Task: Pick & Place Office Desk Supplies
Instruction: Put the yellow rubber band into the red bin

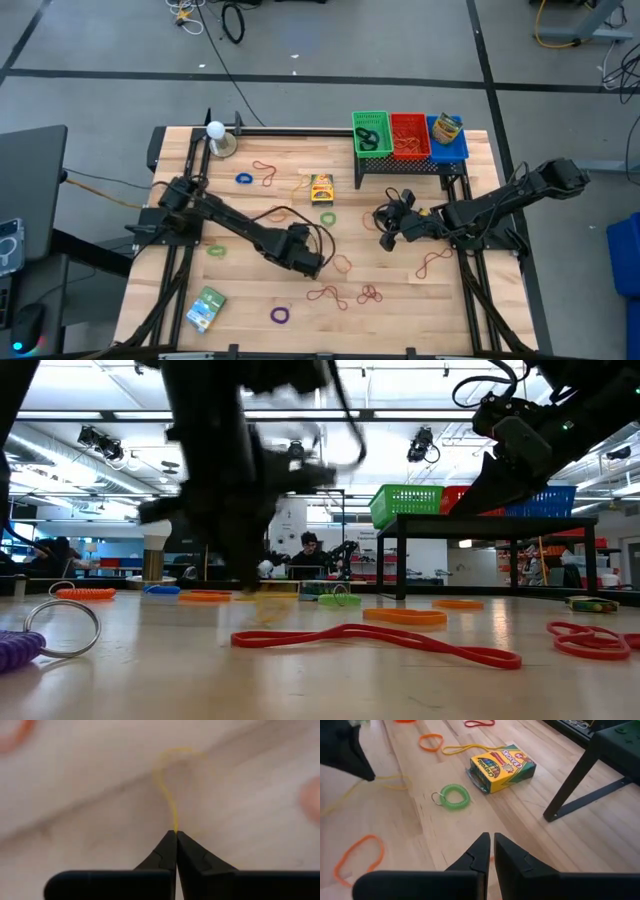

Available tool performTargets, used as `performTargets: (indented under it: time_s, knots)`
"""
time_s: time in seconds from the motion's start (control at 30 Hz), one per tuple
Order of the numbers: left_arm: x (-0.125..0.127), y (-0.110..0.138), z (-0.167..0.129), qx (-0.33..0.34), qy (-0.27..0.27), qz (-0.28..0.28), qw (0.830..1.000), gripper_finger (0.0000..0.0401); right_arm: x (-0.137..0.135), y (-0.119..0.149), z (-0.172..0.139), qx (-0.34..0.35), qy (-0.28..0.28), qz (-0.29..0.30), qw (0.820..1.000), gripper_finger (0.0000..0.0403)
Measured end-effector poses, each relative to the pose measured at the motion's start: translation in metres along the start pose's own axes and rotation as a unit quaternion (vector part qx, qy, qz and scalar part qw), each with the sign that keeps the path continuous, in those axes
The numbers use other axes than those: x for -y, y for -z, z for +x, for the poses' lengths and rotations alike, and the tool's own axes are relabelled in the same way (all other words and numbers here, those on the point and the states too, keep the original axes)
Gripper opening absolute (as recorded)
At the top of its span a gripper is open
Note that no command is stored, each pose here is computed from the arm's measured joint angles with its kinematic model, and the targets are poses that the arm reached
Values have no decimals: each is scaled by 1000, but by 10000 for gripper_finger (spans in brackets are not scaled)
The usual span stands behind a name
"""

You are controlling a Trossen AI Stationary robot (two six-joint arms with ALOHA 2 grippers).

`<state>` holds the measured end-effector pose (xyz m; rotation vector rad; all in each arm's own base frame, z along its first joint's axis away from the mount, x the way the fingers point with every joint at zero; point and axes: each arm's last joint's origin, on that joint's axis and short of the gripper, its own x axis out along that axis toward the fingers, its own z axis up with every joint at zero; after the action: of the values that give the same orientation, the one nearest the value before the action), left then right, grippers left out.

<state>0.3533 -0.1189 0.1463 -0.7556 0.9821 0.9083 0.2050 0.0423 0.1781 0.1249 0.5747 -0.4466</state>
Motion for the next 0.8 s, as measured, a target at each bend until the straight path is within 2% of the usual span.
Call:
performTargets:
  time_s: [0.1, 0.2, 0.37, 0.53, 0.7, 0.8]
  knots:
    - [5, 0, -22, 78, 42, 92, 992, 4, 0, 0, 0, 0, 0, 0, 1000, 34]
    - [1, 5, -21, 108, 86, 145, 980, 4, 0, 0, 0, 0, 0, 1, 1000, 33]
    - [-19, 1, -2, 139, 159, 144, 967, 3, 0, 0, 0, 0, 0, 10, 1000, 10]
    - [-33, -6, 11, 143, 236, 165, 947, 2, -1, -1, 0, 3, -8, 58, 998, 9]
    - [-41, -15, 11, 163, 253, 212, 930, 2, -9, -10, -1, 19, -78, 87, 993, 15]
    - [-42, -23, 9, 179, 259, 244, 917, 2, -12, -14, -3, 42, -92, 97, 990, 28]
